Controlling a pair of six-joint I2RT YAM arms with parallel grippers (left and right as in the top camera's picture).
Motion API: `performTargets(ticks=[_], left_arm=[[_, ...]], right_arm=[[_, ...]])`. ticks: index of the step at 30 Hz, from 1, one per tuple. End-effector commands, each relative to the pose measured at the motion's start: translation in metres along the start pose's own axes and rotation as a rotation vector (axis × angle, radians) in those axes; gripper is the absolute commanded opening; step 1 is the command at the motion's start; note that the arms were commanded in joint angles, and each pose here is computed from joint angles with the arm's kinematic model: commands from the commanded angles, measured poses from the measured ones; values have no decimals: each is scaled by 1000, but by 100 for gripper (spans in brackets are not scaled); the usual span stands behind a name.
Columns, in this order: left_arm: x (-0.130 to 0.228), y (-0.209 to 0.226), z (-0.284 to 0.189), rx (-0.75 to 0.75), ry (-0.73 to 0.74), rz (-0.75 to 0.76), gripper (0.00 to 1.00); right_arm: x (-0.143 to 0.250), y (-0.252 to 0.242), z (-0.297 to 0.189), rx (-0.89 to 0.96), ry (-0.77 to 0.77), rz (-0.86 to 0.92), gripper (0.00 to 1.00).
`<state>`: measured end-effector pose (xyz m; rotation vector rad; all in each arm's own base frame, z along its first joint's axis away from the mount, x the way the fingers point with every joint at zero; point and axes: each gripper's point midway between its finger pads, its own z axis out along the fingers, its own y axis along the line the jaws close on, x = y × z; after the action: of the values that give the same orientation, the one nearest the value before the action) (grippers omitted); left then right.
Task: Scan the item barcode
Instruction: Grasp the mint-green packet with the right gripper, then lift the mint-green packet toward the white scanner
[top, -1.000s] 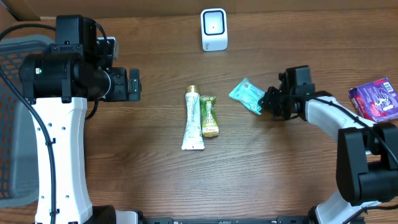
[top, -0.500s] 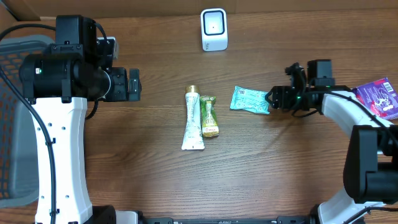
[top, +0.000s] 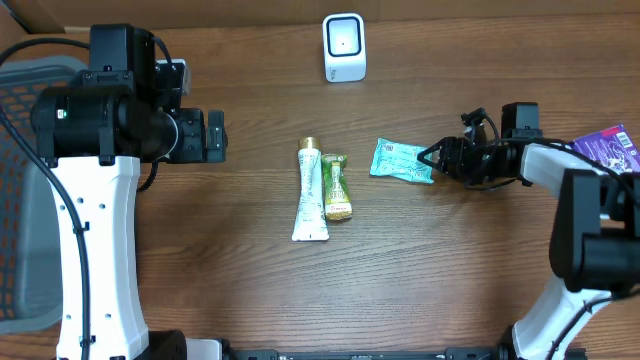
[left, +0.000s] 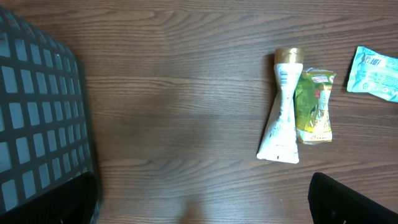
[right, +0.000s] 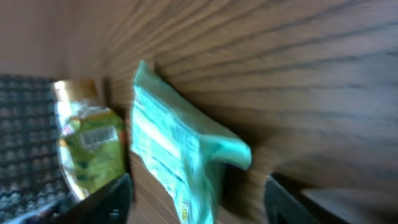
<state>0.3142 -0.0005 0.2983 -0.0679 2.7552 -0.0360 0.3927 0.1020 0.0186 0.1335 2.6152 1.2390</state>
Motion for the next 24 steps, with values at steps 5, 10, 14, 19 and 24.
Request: performTargets(ticks=[5, 10, 14, 19, 24], left_arm=[[-2, 0, 2, 5, 3, 19, 100], [-2, 0, 2, 5, 3, 19, 99], [-2, 0, 2, 5, 3, 19, 100], [-2, 0, 2, 5, 3, 19, 100], [-2, 0, 2, 5, 3, 19, 100]], right_arm=[[5, -11, 22, -44, 30, 144, 56], [5, -7, 35, -4, 28, 155, 51], [7, -7, 38, 6, 33, 160, 39], [6, -4, 37, -6, 32, 174, 4], [-8, 11, 25, -73, 7, 152, 4]])
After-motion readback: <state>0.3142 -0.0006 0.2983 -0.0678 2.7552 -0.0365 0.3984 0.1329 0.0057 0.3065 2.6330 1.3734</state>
